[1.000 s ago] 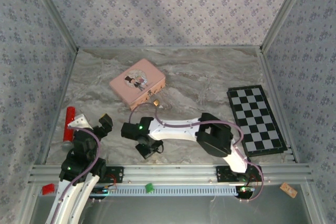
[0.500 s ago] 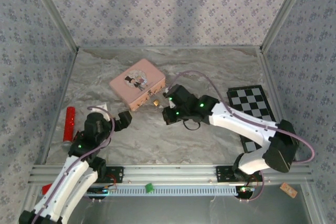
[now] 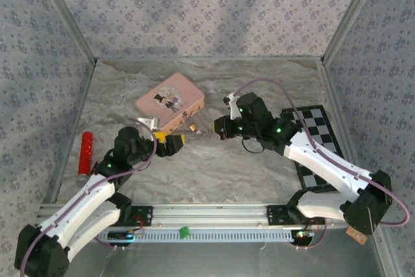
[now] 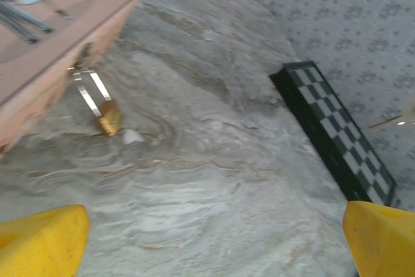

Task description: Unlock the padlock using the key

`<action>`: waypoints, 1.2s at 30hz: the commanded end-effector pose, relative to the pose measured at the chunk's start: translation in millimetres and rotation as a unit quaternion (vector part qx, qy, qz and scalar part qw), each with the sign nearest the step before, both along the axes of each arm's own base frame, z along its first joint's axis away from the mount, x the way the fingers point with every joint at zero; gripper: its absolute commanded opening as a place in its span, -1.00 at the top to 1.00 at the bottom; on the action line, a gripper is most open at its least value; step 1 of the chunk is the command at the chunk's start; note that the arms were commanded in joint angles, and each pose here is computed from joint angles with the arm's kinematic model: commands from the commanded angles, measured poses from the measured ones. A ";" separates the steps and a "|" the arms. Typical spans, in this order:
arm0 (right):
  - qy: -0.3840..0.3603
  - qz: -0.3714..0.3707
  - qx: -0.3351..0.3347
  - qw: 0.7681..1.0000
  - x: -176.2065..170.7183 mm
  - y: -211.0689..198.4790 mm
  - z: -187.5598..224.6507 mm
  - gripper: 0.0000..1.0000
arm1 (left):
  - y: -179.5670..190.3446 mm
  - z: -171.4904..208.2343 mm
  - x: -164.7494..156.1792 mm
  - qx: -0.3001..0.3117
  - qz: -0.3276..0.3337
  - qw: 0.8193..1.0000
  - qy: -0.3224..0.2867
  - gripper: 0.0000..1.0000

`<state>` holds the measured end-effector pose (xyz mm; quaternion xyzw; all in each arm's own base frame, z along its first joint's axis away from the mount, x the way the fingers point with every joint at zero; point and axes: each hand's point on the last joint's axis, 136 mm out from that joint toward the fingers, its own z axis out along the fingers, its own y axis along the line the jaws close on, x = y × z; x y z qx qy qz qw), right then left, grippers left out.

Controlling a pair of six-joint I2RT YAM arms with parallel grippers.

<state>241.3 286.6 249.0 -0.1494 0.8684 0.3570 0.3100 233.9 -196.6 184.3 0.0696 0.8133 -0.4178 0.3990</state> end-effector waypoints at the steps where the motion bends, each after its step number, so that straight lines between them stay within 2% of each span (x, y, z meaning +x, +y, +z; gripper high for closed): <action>1: -0.028 0.024 0.018 0.999 -4.6 2.7 10.0 1.00 | -28.8 44.1 1.4 -0.049 -0.061 0.997 -0.025 -0.99; 4: -0.051 0.019 0.028 0.998 -2.7 0.7 16.3 1.00 | -43.1 48.1 8.0 -0.068 -0.065 0.995 0.016 -0.96; 8: -0.066 -0.008 0.036 0.997 10.5 -3.3 15.5 1.00 | -59.5 57.6 5.8 -0.096 -0.081 0.992 0.033 -0.98; 12: -0.072 -0.004 0.083 0.994 20.2 11.7 20.5 1.00 | -65.7 58.0 17.5 -0.136 -0.046 0.986 0.080 -1.00; 14: -0.079 -0.004 0.097 0.992 23.7 16.8 21.7 1.00 | -65.0 51.7 25.7 -0.163 -0.011 0.978 0.127 -1.00; 16: -0.085 -0.007 0.103 0.991 28.3 20.0 21.6 1.00 | -61.6 39.1 32.1 -0.187 0.034 0.964 0.188 -1.00; 19: -0.089 -0.012 0.111 0.990 33.6 24.0 17.4 1.00 | -59.5 29.7 34.7 -0.234 0.076 0.938 0.242 -1.00; 22: -0.089 -0.018 0.129 0.987 37.1 28.4 11.8 1.00 | -56.7 33.3 35.8 -0.273 0.105 0.922 0.254 -1.00; 30: -0.076 -0.012 0.171 0.982 38.6 51.1 0.5 1.00 | -61.3 38.4 36.2 -0.323 0.136 0.897 0.268 -1.00; 36: -0.071 0.010 0.174 0.982 33.9 72.0 -5.5 1.00 | -62.7 38.7 36.0 -0.342 0.143 0.887 0.275 -1.00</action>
